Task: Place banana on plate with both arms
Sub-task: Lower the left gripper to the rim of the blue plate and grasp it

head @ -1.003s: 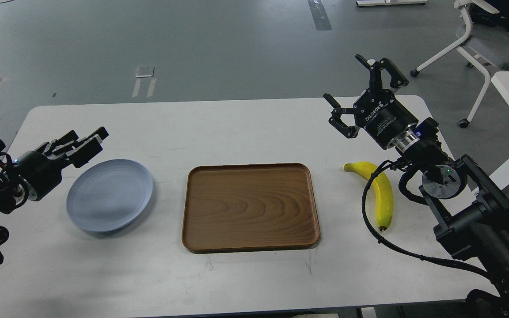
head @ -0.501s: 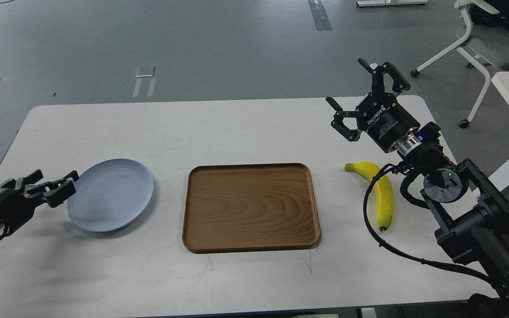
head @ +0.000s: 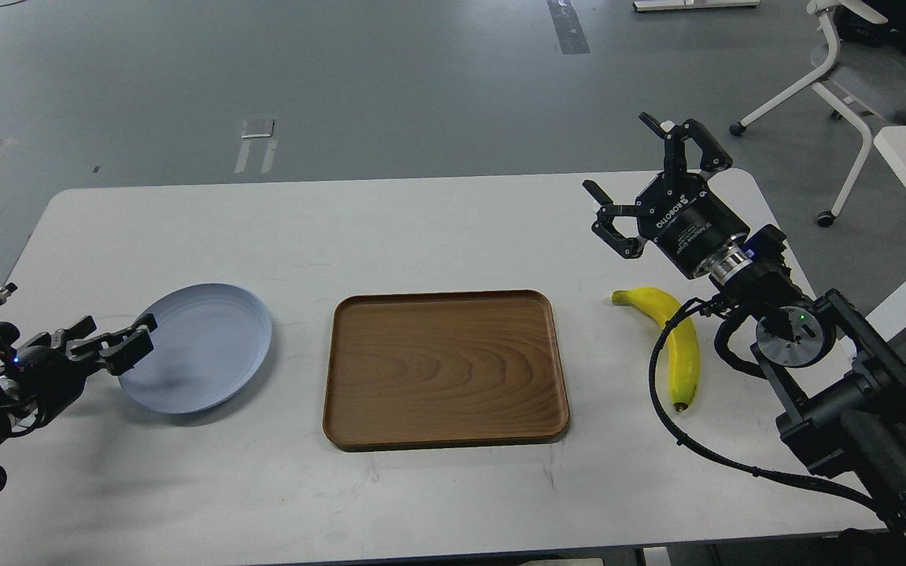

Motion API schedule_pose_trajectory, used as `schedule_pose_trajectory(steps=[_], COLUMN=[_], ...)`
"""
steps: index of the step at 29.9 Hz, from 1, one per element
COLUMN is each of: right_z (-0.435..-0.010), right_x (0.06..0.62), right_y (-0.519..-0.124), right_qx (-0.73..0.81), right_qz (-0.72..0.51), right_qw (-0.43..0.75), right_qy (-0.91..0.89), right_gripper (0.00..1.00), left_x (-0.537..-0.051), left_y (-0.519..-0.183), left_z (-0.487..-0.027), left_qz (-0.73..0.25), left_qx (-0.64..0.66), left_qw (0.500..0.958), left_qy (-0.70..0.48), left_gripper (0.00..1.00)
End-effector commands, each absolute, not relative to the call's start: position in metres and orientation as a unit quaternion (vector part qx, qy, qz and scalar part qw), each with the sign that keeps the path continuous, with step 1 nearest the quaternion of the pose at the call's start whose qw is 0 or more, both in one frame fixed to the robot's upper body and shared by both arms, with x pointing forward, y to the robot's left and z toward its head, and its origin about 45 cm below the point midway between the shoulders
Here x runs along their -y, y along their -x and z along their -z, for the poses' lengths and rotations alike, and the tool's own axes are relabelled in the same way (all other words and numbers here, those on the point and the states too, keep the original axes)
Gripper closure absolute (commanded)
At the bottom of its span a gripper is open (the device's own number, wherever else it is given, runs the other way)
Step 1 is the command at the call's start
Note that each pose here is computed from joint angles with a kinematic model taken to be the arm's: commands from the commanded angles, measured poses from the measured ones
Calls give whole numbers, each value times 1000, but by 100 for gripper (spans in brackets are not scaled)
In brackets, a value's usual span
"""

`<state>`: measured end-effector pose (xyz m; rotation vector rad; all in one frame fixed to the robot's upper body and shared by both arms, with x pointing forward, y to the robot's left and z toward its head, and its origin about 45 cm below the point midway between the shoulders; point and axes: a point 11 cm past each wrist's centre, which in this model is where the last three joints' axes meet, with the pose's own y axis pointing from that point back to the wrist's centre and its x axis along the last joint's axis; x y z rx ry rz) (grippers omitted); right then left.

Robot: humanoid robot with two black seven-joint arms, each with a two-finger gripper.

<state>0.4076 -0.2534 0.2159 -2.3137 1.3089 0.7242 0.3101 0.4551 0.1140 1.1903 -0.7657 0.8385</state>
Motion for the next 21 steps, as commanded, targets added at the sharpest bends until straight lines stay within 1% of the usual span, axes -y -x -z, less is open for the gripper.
schedule_pose_trajectory(steps=[1, 4, 7, 8, 9, 11, 12, 13, 16, 21], right_z=[-216, -215, -216, -216, -215, -215, -213, -213, -213, -211], right_x=[252, 251, 252, 252, 252, 253, 253, 254, 254, 254], right_y=[-407, -407, -407, -407, -407, -407, -406, -406, -404, -403], right_qx=[-465, -464, -465, -465, -465, -466, -467, -467, -466, -467], right_qz=[-258, -259, -258, -258, -259, -259, -260, -260, -260, -261], right_qw=[192, 191, 191, 191, 191, 190, 190, 189, 189, 188], right_qy=[825, 825, 825, 825, 825, 824, 824, 824, 824, 824], right_gripper=[0, 0, 0, 0, 0, 0, 0, 0, 0, 0], left_x=[-454, -450, -447, -447, -447, -448, -449, -451, -459, -462], left_y=[-304, -303, -303, -303, -303, -304, -304, -304, -304, -303], left_z=[-106, -102, -100, -100, -100, -100, -100, -100, -98, -98], left_qz=[-358, -356, -358, -359, -359, -360, -361, -363, -370, -371], left_qx=[338, 336, 331, 331, 331, 331, 330, 329, 323, 321], left_qw=[684, 688, 691, 691, 691, 690, 688, 687, 679, 677], left_qy=[-537, -536, -533, -533, -533, -534, -536, -537, -546, -549], left_gripper=[3, 3, 7, 10, 16, 22, 28, 30, 34, 34])
